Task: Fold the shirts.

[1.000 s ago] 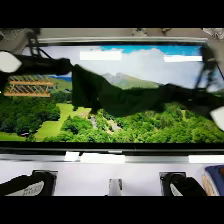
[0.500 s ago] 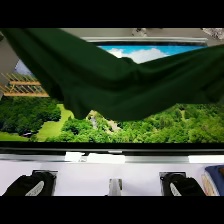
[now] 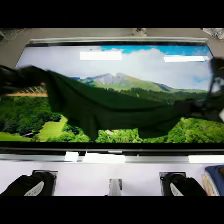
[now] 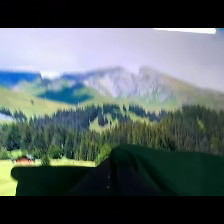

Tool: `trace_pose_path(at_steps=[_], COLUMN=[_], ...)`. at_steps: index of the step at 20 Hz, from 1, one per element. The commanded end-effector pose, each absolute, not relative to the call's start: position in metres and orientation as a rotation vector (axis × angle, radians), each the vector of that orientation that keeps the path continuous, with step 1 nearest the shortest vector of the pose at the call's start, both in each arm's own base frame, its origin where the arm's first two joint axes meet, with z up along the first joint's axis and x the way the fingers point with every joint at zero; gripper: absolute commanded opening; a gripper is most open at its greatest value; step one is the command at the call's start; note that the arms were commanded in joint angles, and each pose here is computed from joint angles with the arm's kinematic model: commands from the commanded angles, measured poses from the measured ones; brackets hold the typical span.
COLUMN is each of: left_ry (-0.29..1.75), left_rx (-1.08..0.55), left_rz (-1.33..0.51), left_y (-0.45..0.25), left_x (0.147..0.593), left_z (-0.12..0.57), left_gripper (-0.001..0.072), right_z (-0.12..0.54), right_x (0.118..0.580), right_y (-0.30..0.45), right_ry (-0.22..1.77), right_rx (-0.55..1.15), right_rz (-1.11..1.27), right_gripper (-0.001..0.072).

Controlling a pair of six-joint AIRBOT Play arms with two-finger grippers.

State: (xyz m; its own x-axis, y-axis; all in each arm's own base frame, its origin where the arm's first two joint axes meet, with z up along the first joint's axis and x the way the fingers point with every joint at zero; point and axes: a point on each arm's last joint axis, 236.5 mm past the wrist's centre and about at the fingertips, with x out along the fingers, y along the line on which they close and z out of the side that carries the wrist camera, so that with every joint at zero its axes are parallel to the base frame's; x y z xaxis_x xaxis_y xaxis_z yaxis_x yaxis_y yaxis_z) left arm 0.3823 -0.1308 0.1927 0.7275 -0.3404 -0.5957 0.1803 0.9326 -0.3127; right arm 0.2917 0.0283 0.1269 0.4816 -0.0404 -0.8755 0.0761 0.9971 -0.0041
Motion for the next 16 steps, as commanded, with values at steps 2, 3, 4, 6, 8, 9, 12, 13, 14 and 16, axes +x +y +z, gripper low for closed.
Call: trace_pose_path(at_steps=[2,3,4,6,8,9,12,13,14,16], left_ry=[1.102,1.141,1.158,1.134,1.124,1.159,1.408,1.468,1.506,1.502], left_rx=[-0.358,-0.386,-0.418,-0.409,-0.327,-0.293,-0.318,-0.367,-0.418,-0.522], left_rz=[-0.302,-0.305,-0.307,-0.304,-0.303,-0.256,-0.063,-0.042,-0.038,-0.047], left_y=[-0.18,-0.186,-0.19,-0.182,-0.151,-0.123,-0.052,-0.047,-0.05,-0.068], left_x=[0.357,0.356,0.357,0.368,0.378,0.376,0.329,0.313,0.301,0.293], left_z=[0.034,0.024,0.02,0.028,0.043,0.042,0.0,-0.017,-0.032,-0.057], left_gripper=[0.0039,0.0041,0.0098,0.0551,0.064,0.064,0.0638,0.0638,0.0638,0.0638], right_z=[0.026,0.019,0.017,0.017,0.017,0.017,0.017,0.018,0.018,0.019], right_x=[0.281,0.281,0.282,0.283,0.281,0.281,0.283,0.285,0.287,0.289], right_y=[0.046,0.049,0.053,0.054,0.053,0.053,0.054,0.055,0.055,0.057], right_ry=[1.312,1.335,1.341,1.335,1.345,1.347,1.335,1.329,1.321,1.31], right_rx=[0.068,0.075,0.086,0.089,0.085,0.084,0.089,0.091,0.093,0.1], right_rz=[-0.057,-0.052,-0.044,-0.04,-0.04,-0.04,-0.036,-0.034,-0.032,-0.026], right_gripper=[0.0026,0.0026,0.0026,0.0026,0.0026,0.0026,0.0026,0.0026,0.0026,0.0026])
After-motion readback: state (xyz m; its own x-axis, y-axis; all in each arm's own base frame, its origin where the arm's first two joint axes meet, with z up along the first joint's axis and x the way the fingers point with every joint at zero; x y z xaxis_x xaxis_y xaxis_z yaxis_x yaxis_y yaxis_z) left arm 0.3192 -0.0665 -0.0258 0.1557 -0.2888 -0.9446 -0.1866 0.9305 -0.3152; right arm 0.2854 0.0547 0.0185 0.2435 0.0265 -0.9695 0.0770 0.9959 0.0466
